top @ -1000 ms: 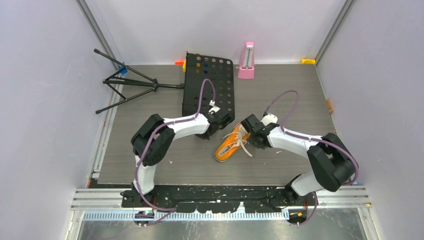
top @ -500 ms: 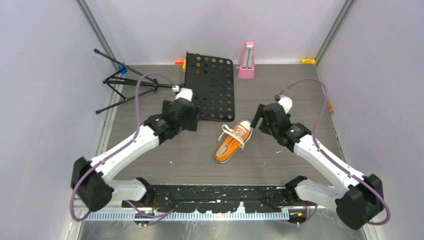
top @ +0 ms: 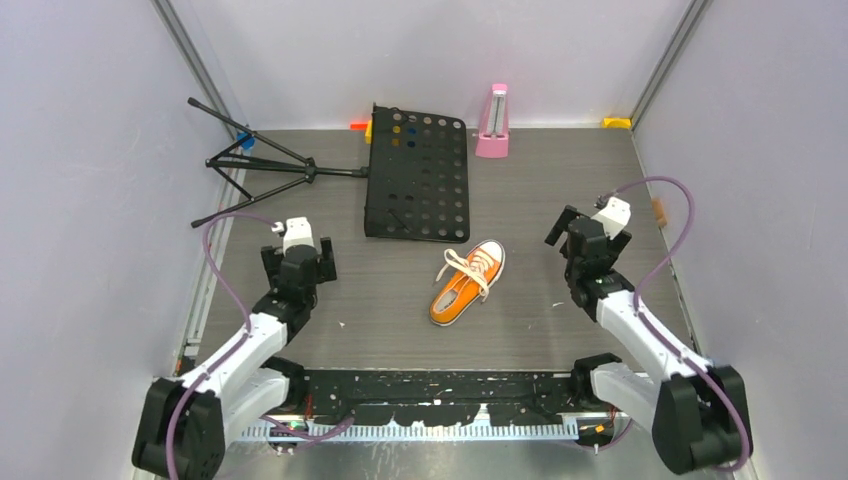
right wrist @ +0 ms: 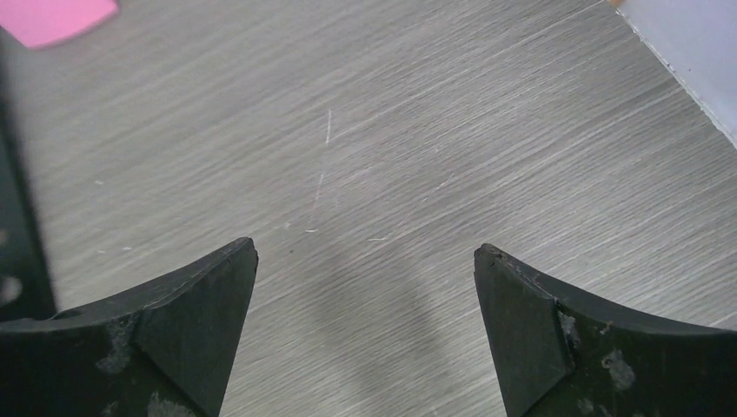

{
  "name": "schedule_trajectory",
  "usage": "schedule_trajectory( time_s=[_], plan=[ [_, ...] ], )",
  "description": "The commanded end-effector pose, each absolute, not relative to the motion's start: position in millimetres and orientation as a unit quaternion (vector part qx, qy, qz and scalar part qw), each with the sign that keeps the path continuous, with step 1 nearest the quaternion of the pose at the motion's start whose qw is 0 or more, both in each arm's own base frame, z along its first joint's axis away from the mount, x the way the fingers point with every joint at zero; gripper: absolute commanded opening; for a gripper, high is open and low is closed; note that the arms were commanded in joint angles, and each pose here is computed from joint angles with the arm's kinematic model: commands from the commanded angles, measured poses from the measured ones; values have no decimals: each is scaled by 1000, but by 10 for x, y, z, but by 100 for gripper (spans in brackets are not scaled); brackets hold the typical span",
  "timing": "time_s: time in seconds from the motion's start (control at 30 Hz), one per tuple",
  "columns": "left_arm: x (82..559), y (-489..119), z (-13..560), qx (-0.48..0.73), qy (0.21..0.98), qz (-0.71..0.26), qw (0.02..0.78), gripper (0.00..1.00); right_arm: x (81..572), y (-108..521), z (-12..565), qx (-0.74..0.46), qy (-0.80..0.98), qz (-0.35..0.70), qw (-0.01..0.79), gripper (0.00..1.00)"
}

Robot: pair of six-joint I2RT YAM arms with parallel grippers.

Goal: Tie the shoes

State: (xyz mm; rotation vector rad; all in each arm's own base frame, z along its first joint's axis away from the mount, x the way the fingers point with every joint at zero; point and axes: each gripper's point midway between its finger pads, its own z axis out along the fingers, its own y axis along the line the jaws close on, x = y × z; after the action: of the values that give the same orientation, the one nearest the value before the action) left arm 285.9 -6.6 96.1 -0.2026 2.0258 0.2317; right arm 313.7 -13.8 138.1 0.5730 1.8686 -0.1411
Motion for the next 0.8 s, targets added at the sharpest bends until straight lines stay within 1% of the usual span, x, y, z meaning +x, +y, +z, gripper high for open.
schedule_trajectory(
  time_s=[0.0,0.1,0.17,0.2,0.3,0.37,0.5,0.53,0.6,0.63,0.7,0.73,0.77],
  plan=[
    [3206,91,1327,-104,777,129,608,100,3431,-286,1569,232,758,-102,601,100],
    [3307,160,1076,-105,784,122,600,100,3500,-305,1395,203,777,-98,588,100],
    [3422,178,1064,-102,773,114,615,99,3519,-257,1286,170,778,-74,600,99],
    [3450,121,1036,-77,784,108,606,99,3546,-278,1316,171,768,-69,614,99],
    [3565,123,1030,-60,776,115,617,97,3537,-372,1183,172,764,-62,618,99],
    [3642,92,999,-47,784,115,608,94,3552,-453,1058,180,763,-67,617,99],
    [3822,51,965,-20,793,121,597,89,3614,-523,1031,194,732,-73,649,99],
    [3859,79,945,-26,794,117,597,89,3641,-526,1014,195,731,-74,650,99],
    [3935,61,797,-28,795,76,602,88,3696,-512,953,193,736,-72,645,99],
    [3950,50,800,-24,788,70,611,87,3710,-557,893,197,741,-76,638,99],
    [3907,23,750,-19,798,58,599,87,3748,-603,809,201,742,-80,635,99],
    [3924,7,752,-13,793,55,606,87,3777,-601,765,198,743,-80,635,99],
    [3915,-4,729,-10,791,53,609,88,3780,-575,696,190,758,-78,619,99]
  ],
)
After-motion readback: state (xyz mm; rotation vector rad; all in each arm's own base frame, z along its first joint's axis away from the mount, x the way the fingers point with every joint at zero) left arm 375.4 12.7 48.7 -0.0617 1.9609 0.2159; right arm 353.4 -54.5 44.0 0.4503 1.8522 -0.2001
